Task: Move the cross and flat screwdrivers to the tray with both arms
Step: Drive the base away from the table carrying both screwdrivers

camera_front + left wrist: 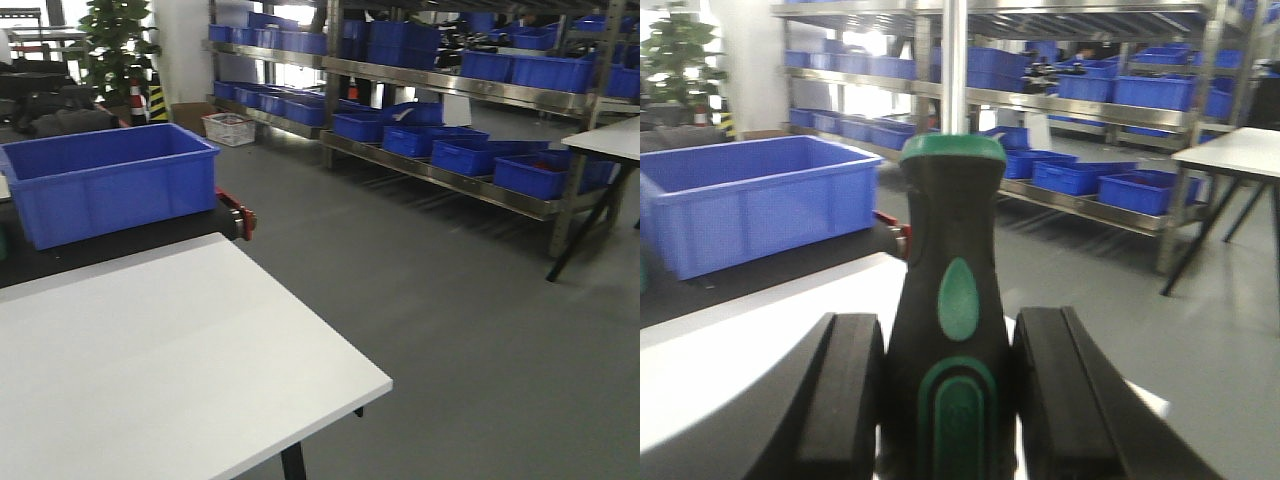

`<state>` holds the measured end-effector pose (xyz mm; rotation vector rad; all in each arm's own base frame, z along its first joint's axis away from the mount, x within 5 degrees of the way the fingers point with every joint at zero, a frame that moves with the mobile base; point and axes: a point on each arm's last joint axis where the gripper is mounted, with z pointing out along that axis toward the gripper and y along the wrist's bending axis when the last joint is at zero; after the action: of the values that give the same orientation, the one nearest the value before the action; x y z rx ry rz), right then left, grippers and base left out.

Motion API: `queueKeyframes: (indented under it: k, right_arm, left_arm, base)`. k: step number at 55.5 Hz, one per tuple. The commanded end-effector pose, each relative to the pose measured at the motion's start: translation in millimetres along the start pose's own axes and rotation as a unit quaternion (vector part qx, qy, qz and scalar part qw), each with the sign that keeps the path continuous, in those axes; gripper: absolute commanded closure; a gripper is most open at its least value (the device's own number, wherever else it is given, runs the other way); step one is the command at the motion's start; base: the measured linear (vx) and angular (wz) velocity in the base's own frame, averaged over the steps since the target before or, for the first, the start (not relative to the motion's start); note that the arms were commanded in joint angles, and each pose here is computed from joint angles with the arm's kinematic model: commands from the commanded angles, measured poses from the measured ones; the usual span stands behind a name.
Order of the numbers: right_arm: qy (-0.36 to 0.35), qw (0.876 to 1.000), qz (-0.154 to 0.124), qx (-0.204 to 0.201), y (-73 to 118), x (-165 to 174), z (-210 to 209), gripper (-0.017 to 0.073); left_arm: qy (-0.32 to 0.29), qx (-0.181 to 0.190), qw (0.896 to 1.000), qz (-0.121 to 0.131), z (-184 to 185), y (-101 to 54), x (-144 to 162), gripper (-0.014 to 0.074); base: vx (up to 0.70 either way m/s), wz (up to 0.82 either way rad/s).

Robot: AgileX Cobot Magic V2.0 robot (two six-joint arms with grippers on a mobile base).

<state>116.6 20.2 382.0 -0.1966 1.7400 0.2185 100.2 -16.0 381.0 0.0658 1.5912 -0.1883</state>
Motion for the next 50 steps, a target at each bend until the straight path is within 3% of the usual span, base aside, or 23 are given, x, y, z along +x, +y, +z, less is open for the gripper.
queueKeyframes:
  k: [1,50]
  right_arm:
    - [-0.051,0.998,0.008,0.019,-2.4,-15.8,-4.2,0.0567]
    - [-0.05,0.999,0.008,0.019,-2.4,-15.7,-4.2,0.0567]
  left_arm:
    - [-0.06,0.003,0.998,-0.006,-2.4,-1.0,-16.9,0.0594]
    - [-0.06,0.003,0.998,-0.006,-2.4,-1.0,-16.9,0.0594]
  base:
    - [-0.13,-0.51]
    - [0.01,-0.5]
